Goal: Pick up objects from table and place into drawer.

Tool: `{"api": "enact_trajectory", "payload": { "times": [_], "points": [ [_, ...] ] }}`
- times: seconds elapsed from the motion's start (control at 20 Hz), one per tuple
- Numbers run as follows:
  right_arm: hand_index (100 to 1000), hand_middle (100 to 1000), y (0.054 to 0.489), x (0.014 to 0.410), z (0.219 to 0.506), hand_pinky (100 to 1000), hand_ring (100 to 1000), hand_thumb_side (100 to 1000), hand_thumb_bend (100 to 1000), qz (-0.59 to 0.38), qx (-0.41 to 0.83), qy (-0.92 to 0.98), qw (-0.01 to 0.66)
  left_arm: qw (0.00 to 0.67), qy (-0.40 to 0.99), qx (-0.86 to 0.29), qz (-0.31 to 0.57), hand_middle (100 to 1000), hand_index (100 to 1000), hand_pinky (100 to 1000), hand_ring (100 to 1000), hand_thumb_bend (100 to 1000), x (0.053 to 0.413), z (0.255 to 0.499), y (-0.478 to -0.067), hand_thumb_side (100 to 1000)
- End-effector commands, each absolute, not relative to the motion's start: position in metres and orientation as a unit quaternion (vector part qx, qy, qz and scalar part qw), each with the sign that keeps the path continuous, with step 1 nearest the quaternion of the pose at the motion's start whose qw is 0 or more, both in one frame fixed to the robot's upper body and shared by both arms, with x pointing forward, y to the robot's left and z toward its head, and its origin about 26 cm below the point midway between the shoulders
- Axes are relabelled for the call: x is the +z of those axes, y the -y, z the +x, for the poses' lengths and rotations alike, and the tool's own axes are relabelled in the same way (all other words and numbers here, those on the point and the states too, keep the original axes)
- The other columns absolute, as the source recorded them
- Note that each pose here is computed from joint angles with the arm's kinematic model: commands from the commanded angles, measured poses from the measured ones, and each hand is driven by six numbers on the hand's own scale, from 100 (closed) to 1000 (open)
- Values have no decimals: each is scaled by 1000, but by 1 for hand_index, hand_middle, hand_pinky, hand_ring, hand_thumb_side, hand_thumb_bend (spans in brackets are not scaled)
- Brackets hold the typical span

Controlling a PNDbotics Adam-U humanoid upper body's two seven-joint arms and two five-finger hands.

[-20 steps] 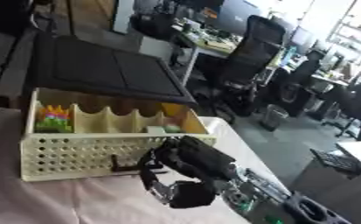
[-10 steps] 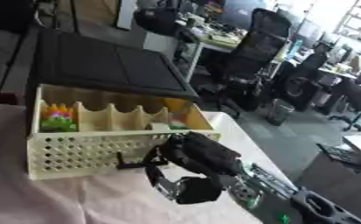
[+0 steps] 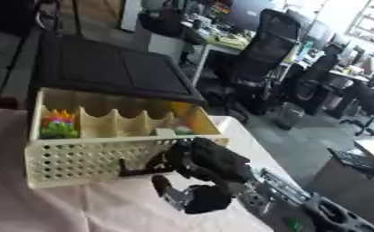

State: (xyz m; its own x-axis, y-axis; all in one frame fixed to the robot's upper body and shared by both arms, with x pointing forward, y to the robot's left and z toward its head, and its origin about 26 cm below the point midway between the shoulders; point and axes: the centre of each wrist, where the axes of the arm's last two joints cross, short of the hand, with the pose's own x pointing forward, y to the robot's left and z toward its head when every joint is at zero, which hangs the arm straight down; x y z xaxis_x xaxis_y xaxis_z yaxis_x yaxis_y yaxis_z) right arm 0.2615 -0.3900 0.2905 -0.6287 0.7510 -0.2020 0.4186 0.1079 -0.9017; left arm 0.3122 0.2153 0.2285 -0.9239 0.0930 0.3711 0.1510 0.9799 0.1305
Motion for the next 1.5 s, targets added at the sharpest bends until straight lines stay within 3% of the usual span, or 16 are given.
{"api": "enact_trajectory", "payload": {
  "times": [0.05, 0.45, 1.5],
  "points": [
    [917, 457, 385, 302, 258, 540, 369, 1000, 100, -392, 550, 725, 131, 175, 979, -78, -64, 658, 867, 583, 551, 187, 234, 310, -216, 990],
    [933, 476, 382, 315, 259, 539, 366, 1000, 100, -399, 534, 734, 129, 177, 979, -79, -68, 659, 867, 583, 552, 186, 233, 310, -216, 988],
    [925, 413, 385, 317, 257, 507, 284, 1000, 100, -369, 533, 752, 119, 179, 979, -74, -63, 662, 867, 585, 554, 184, 231, 310, -220, 979]
  ]
}}
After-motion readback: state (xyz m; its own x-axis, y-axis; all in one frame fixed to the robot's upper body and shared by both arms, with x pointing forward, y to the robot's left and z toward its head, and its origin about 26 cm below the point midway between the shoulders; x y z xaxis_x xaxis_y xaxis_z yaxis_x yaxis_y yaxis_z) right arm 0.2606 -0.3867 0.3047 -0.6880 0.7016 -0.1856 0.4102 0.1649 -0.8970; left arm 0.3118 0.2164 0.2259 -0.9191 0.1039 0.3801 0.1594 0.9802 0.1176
